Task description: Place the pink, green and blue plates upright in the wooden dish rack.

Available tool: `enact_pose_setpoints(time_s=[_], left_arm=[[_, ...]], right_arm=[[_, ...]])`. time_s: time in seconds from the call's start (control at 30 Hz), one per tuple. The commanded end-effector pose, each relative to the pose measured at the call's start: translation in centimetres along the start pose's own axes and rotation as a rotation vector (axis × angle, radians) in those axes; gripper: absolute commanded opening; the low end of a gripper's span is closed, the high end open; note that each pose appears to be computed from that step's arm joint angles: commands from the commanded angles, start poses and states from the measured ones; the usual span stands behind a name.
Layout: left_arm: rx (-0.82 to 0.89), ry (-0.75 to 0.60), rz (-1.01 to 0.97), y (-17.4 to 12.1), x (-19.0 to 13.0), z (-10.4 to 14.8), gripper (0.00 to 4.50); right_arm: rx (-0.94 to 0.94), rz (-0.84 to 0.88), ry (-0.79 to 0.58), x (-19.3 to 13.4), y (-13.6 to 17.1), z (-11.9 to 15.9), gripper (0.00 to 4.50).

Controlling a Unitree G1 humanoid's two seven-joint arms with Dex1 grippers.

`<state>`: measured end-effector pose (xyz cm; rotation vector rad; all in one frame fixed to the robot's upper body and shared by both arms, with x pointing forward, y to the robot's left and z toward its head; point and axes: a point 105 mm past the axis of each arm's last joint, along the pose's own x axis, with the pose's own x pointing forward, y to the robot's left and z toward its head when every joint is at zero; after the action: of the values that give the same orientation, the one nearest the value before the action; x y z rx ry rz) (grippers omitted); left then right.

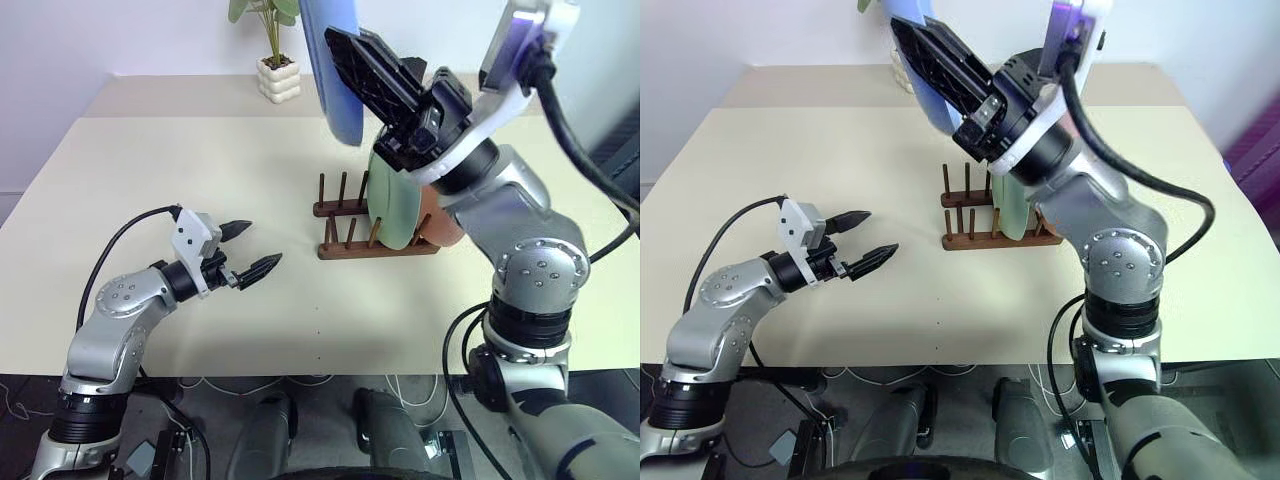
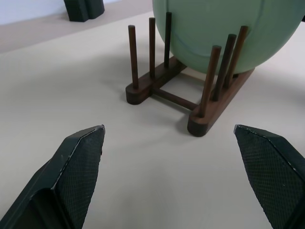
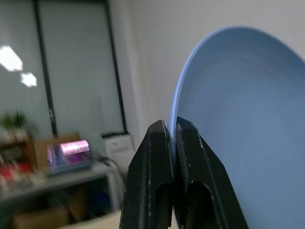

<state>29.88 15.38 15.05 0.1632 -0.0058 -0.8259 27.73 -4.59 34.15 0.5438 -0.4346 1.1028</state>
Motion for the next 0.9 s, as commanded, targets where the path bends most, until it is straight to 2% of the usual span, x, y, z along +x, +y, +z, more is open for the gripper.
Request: enact_pose_setpoints(time_s=[0.03,0.13,0.33,0.9], left_arm=[[0.040,-0.044,0.001,0.0,-0.3,1.4,4.50],[0.040,-0.045,0.000,-0.1,-0.3,1.5,4.50],[0.042,-0.042,-0.004,-0.1,-0.3,1.6,4.50],[0.041,-0.044,-0.019,-0.4,0.0,1.6,4.50]], right_arm=[[0.108,-0.050,-0.031,-0.6,-0.2,0.5,0.02],[0.192,-0.112,-0.028,-1.3,-1.1,-0.1,0.02],[0.289,-0.231,0.066,-2.7,-2.5,-2.6,0.02],[0.449,-0.375,0.106,-3.2,-4.1,-4.5,0.02]])
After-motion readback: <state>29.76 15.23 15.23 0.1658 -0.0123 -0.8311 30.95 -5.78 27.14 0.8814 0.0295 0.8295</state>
